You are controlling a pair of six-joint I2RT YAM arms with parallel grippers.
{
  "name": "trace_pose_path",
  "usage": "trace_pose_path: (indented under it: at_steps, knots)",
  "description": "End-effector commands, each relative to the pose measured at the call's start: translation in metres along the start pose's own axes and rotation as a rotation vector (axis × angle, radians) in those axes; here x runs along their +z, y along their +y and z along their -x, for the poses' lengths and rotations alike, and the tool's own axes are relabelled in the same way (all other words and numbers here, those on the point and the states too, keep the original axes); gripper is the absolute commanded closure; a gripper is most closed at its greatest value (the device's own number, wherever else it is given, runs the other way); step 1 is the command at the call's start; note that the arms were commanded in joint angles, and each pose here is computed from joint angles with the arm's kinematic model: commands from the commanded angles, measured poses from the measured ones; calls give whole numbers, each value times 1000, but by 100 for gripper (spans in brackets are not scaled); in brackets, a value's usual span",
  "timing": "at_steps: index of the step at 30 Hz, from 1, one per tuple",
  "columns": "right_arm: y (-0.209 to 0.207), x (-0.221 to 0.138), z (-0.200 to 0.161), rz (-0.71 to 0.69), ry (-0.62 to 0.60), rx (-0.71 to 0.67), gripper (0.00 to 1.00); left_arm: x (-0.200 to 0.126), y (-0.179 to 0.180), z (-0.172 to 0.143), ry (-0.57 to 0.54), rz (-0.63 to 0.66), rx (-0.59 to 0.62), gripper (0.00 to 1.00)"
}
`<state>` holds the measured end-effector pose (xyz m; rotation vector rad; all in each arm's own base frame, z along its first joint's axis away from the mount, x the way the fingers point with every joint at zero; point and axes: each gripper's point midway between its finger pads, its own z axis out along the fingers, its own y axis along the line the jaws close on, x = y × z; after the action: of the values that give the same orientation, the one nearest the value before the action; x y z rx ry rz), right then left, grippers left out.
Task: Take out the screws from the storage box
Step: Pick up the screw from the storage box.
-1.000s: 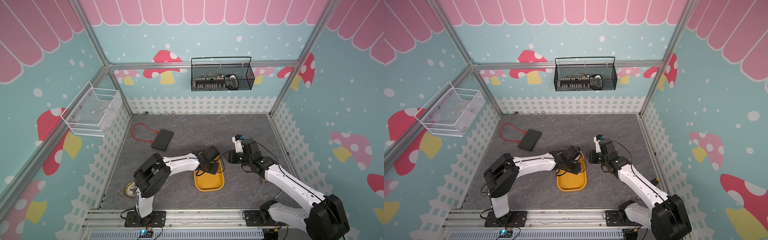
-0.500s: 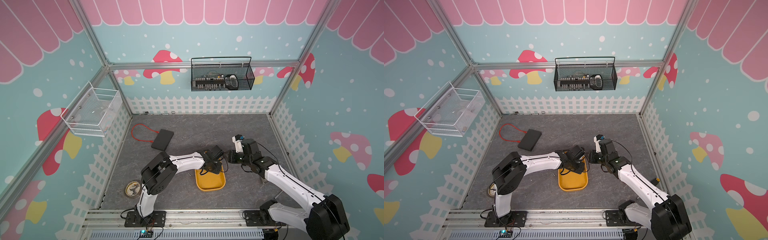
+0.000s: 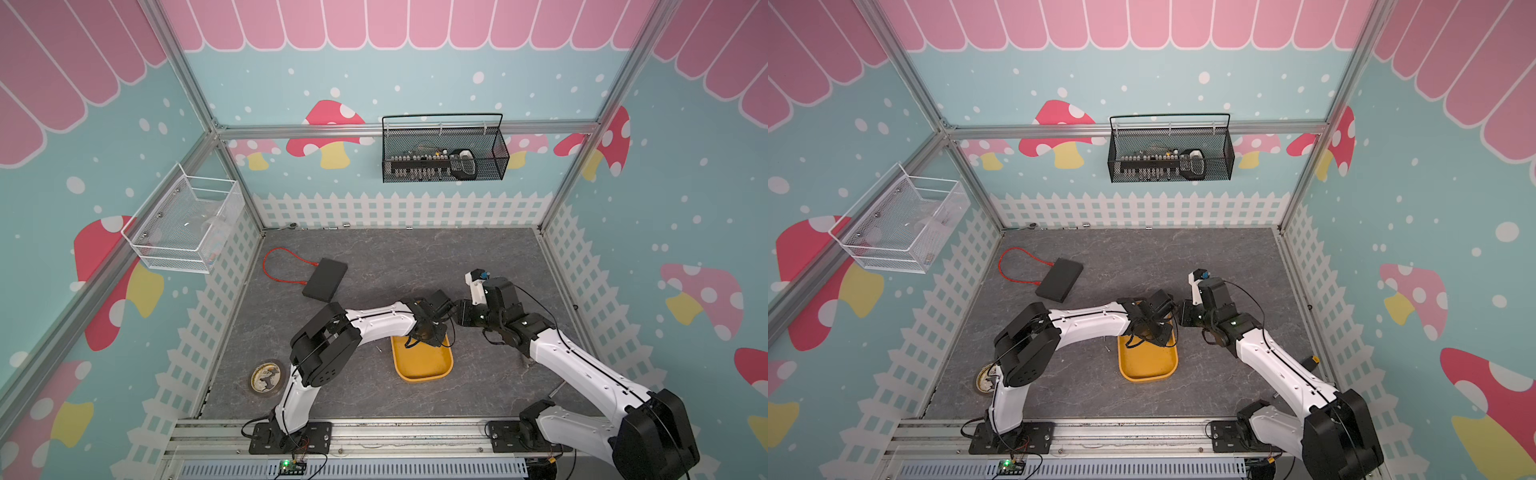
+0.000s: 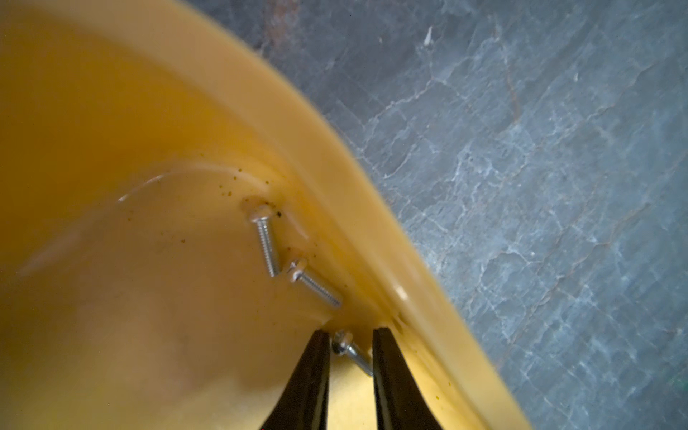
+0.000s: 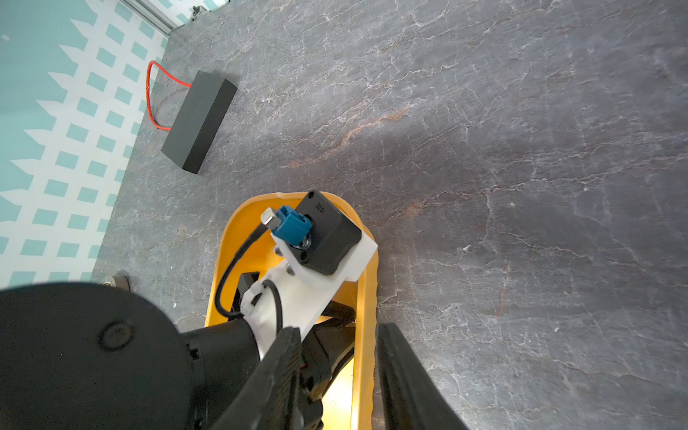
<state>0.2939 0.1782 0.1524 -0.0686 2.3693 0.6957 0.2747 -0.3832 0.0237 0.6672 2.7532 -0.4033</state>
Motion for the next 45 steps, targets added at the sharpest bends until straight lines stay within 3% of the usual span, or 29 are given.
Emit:
trace_pose_path:
  at_steps: [1,6,10,25,32,34,36,41,45]
  knots:
    - [-1,-2,-1,2,-10,0,59,19,18,-32,114,81,26,76]
    - [-2,-2,-1,0,-10,0,59,20,20,-37,129,80,34,81]
    - [-2,-2,-2,2,-8,-1,59,19,22,-39,132,89,37,74]
    - [2,-5,3,10,-20,-2,59,25,31,-61,190,103,50,75]
    - [5,-7,8,16,-30,-5,60,27,31,-62,195,104,55,80]
    - [5,-7,9,15,-31,-9,60,30,32,-64,205,104,56,87]
    - [6,-7,9,15,-28,-9,59,31,32,-66,215,99,64,100]
    - [7,-7,10,18,-30,-15,60,16,31,-56,185,69,51,100]
    - [7,-6,9,25,-29,-16,60,-16,31,-27,98,14,4,100]
